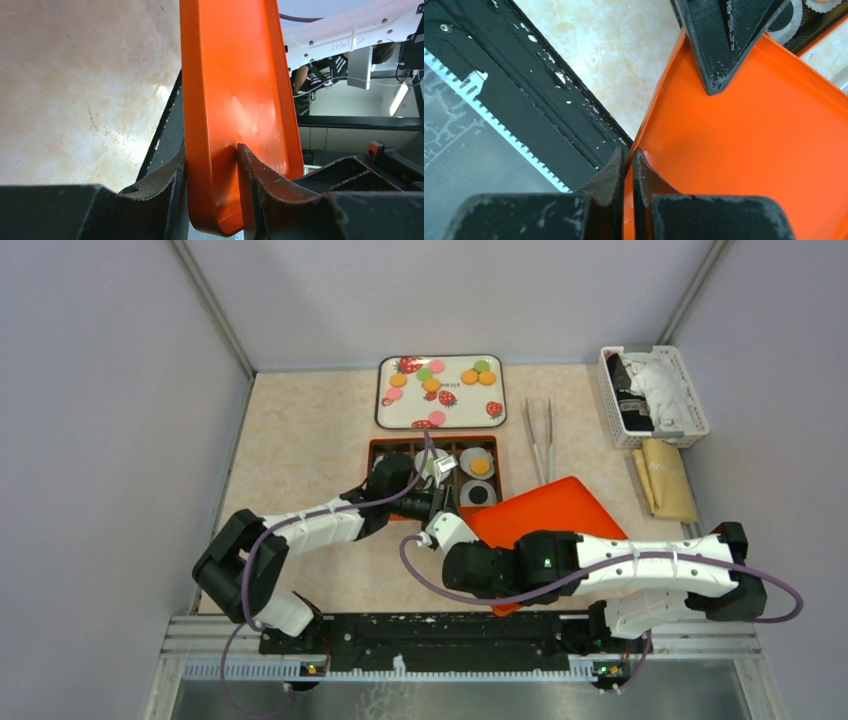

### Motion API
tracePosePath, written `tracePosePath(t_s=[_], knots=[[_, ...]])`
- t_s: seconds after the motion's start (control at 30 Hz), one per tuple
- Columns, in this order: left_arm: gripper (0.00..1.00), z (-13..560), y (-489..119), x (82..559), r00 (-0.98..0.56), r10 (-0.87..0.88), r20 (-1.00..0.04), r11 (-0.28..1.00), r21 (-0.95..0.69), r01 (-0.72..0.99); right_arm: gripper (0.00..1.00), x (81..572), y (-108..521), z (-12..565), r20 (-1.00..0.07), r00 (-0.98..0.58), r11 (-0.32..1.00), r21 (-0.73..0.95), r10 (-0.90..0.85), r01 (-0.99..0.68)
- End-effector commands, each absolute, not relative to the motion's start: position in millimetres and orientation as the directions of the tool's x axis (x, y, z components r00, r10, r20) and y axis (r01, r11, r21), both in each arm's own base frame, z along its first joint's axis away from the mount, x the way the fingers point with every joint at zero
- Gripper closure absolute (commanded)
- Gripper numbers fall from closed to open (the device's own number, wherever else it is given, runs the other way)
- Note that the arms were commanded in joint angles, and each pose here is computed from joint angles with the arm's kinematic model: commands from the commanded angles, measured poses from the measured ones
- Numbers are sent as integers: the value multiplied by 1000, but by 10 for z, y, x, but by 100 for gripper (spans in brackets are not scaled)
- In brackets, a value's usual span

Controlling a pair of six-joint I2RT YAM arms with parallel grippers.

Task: Pack the cookies

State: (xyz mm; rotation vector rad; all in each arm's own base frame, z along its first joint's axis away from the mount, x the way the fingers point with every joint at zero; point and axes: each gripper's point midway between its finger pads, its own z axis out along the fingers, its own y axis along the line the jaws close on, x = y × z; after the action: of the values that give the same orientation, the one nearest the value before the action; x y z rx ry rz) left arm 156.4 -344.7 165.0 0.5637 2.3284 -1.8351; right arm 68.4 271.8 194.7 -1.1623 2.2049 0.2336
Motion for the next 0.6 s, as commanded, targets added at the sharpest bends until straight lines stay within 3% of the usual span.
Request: tracePosePath(t_s=[0.0, 0.1, 0.27, 0.57], knots=[[100, 1807, -3536, 1502, -893, 217, -395, 152, -890, 431, 99, 873, 2852, 2245, -719, -373, 656, -152, -587, -740], [100, 1868, -3558, 1552, -896, 200, -398, 166, -887, 431, 83, 975, 2783, 2221, -697, -371, 682, -231, -614, -694], [100, 1983, -3607, 1648, -891, 179, -417, 181, -876, 446, 64, 1038, 2823, 2221, -668, -339, 676, -339, -663, -654], [100, 2117, -3679, 1758, -878, 187, -440, 197, -859, 472, 57, 1056, 2804, 1990, -590, -359, 676, -497, -723, -544]])
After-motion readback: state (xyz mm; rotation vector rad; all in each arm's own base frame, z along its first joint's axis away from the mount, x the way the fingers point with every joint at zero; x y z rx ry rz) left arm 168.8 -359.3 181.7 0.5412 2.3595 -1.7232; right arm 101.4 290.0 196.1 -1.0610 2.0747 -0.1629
